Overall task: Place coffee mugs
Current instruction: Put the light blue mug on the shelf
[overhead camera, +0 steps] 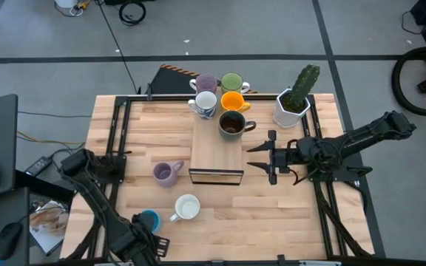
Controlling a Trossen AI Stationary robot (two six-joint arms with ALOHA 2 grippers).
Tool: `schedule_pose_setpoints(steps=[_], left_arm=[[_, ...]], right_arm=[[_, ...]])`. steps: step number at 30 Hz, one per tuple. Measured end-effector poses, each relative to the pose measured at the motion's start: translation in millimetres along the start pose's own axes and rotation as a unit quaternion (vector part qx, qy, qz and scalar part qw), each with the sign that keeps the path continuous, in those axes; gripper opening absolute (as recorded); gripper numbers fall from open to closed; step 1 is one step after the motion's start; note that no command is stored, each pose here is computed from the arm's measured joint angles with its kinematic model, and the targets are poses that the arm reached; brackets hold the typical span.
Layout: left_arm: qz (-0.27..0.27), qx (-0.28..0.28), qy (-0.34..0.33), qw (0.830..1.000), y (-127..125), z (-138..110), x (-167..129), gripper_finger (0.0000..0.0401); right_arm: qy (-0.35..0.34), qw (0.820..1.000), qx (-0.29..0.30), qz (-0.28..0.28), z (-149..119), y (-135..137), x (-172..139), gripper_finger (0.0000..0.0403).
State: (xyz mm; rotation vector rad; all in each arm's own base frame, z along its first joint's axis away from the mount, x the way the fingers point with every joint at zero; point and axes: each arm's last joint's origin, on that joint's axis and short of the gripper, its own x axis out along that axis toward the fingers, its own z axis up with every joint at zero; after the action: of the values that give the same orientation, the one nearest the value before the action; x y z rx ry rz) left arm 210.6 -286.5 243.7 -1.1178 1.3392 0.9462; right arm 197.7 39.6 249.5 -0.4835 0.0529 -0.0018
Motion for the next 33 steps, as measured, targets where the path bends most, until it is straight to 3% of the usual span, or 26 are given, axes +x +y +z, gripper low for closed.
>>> schedule_pose_setpoints(steps=[11,24,33], left_arm=[[0.034,0.029,-0.02,0.999,17,-12,5,0.0199],[0.053,0.035,-0.077,0.995,9,-13,35,0.0197],[0.082,0.04,-0.116,0.989,12,-9,44,0.0143]], right_arm=[[0.0,1.0,0.005,0.014,-3,0,4,0.0196],[-0.003,1.0,0.007,0.014,-3,0,4,0.0196],[-0.006,1.0,0.008,0.012,-2,0,4,0.0196]])
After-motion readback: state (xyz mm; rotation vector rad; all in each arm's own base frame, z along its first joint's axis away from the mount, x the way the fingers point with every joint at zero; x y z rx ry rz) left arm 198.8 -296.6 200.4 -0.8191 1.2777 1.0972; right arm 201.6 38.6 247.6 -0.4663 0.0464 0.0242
